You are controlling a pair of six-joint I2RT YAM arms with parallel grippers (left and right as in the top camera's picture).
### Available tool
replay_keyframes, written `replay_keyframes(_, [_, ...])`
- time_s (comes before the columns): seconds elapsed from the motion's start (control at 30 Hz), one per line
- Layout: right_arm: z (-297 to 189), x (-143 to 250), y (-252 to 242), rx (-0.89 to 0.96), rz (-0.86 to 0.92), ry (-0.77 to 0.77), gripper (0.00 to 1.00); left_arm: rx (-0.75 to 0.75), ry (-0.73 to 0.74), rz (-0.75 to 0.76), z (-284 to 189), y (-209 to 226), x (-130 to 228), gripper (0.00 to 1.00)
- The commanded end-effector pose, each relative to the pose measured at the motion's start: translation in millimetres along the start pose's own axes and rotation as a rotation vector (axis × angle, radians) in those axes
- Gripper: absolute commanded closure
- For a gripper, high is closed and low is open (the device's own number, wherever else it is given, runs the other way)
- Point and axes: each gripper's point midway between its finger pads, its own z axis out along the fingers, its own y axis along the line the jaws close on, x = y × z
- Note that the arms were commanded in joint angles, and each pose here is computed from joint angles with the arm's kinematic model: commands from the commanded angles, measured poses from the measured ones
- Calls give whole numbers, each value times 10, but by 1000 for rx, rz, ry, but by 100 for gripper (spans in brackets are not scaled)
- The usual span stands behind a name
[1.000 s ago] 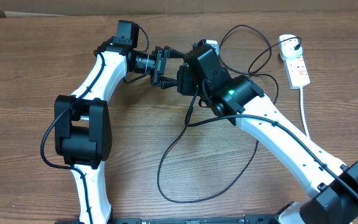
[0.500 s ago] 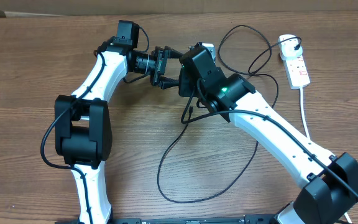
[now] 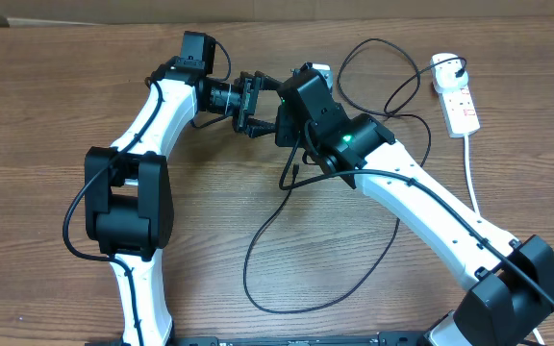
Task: Plug charger to phone and switch on socket
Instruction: 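Open the left gripper and release the phone to the right gripper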
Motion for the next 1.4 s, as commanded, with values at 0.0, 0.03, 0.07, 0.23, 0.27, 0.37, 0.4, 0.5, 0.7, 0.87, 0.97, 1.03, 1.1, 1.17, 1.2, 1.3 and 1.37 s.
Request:
replay_keyframes(0.0, [-36,-85,17,-2,9,-28,66,7,26,25,38,-100,90,31])
replay_keyframes(0.03, [-36,-86,16,-2,9,-28,67,5,20,25,39,-97,79,31])
replay_keyframes(0.07, [-36,-85,17,-2,9,-28,67,3,13,25,38,-94,67,31])
replay_keyframes(0.23, [-35,-85,16,-2,9,-28,67,3,15,25,43,-93,72,31])
replay_keyframes(0.27, [-36,-85,17,-2,9,-28,67,3,15,25,45,-93,73,31])
replay_keyframes(0.37, [-34,-88,19,-3,9,-29,67,2,16,26,48,-93,75,31])
replay_keyframes(0.4, [-34,-87,18,-2,10,-29,67,2,16,26,49,-92,76,31])
replay_keyframes(0.5, [-34,-81,13,0,9,-26,68,2,22,26,59,-92,90,31])
replay_keyframes(0.7, [-31,-77,12,0,8,-25,72,1,26,27,67,-92,99,31])
replay_keyframes(0.87, [-31,-74,10,1,8,-23,72,4,37,28,68,-97,119,31])
replay_keyframes(0.97, [-31,-74,10,1,8,-23,72,6,44,28,67,-101,131,31])
replay_keyframes(1.03, [-31,-73,9,2,8,-23,73,6,45,32,69,-101,133,31])
replay_keyframes(1.1, [-28,-70,7,3,8,-22,75,6,45,35,71,-100,134,31])
replay_keyframes(1.17, [-26,-67,6,3,7,-21,76,6,46,36,74,-100,136,31])
replay_keyframes(1.2, [-26,-65,4,4,7,-20,76,6,47,36,75,-100,139,31])
replay_keyframes(1.3, [-20,-60,1,6,7,-18,76,5,55,37,91,-99,159,31])
replay_keyframes(1.37, [-10,-52,-1,7,6,-15,77,4,56,38,96,-98,162,31])
